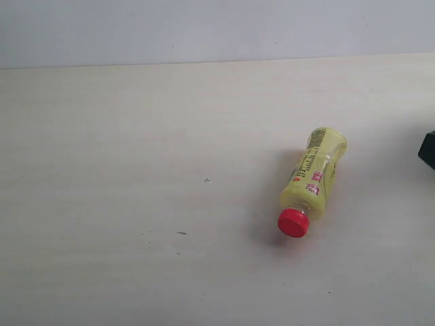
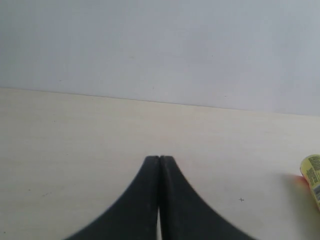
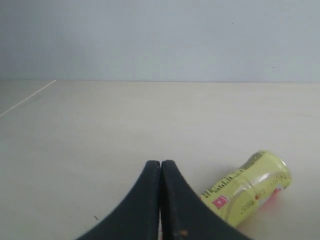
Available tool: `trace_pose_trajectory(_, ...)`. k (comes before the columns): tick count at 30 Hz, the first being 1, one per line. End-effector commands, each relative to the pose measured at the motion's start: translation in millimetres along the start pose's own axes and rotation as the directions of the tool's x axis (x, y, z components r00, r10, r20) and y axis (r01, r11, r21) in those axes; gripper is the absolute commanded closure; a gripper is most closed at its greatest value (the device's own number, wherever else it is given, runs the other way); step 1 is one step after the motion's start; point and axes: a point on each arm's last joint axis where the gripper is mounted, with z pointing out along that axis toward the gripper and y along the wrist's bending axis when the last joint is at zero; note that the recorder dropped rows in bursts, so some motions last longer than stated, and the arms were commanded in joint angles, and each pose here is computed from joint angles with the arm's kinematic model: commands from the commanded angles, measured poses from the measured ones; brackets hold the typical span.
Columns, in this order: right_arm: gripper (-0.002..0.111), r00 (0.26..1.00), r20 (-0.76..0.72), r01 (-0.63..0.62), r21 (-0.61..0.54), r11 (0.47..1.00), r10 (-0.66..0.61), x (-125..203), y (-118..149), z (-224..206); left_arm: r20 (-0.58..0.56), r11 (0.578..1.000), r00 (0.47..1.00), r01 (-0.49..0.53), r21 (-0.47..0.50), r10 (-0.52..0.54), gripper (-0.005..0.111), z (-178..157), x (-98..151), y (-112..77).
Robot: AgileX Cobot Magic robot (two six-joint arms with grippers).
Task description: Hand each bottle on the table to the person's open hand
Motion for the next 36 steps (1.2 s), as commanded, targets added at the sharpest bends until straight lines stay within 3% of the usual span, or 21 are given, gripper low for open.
trace_pose_trajectory(1,0.108,0.999,0.042,0.006,0.048,0.999,-0.008,17,-10,4,0.011,1.0,1.0,-0.003,0.001,0.003,0.107,0,-1,0.0)
trace_pose_trajectory(9,0.108,0.996,0.075,0.037,0.006,0.999,-0.037,17,-5,-3,0.011,1.0,1.0,-0.003,0.001,0.003,0.107,0,-1,0.0)
trace_pose_trajectory(19,0.108,0.962,0.271,0.047,-0.066,0.997,-0.027,11,3,-31,0.011,1.0,1.0,-0.003,0.001,0.003,0.107,0,-1,0.0)
trace_pose_trajectory(36,0.108,0.96,0.277,0.046,-0.066,0.997,-0.026,10,3,-32,0.011,1.0,1.0,-0.003,0.001,0.003,0.107,0,-1,0.0)
